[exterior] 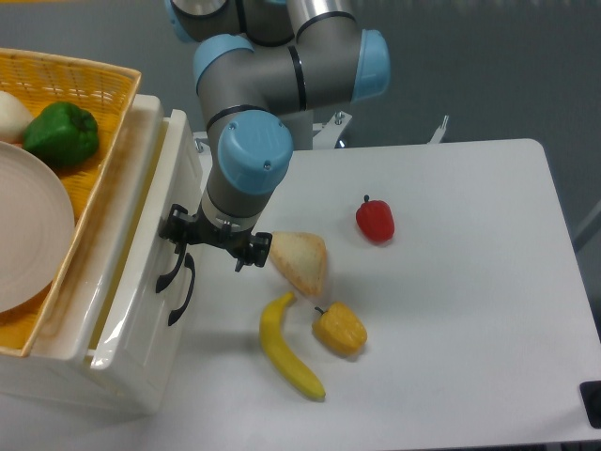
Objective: Slide the top white drawer open
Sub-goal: 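Pull the upper drawer outward by its handle, away from the cabinet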
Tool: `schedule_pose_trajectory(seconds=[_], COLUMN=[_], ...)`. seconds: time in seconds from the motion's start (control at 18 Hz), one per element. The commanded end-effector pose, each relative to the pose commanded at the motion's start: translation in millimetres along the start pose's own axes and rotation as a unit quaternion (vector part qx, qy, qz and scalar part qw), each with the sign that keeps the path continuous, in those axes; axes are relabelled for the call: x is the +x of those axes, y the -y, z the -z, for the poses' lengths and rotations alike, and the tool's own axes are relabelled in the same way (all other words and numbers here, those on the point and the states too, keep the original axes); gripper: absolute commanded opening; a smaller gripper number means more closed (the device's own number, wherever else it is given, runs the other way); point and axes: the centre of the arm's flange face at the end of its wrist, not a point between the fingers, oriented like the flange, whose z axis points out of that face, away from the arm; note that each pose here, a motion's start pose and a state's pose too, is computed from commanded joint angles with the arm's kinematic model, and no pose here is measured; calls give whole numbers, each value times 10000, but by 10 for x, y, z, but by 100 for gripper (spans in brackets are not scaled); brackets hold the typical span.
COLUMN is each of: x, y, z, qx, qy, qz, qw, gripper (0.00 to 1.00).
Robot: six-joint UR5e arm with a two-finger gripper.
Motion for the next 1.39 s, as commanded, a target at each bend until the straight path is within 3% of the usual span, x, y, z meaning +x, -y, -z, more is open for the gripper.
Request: schedule_pose_trajectory(seconds=[1.39], x=[-209], y=[-22], z=[96], qx=[5], qy=[175], qz=[-11], qw=[9998], gripper=[100])
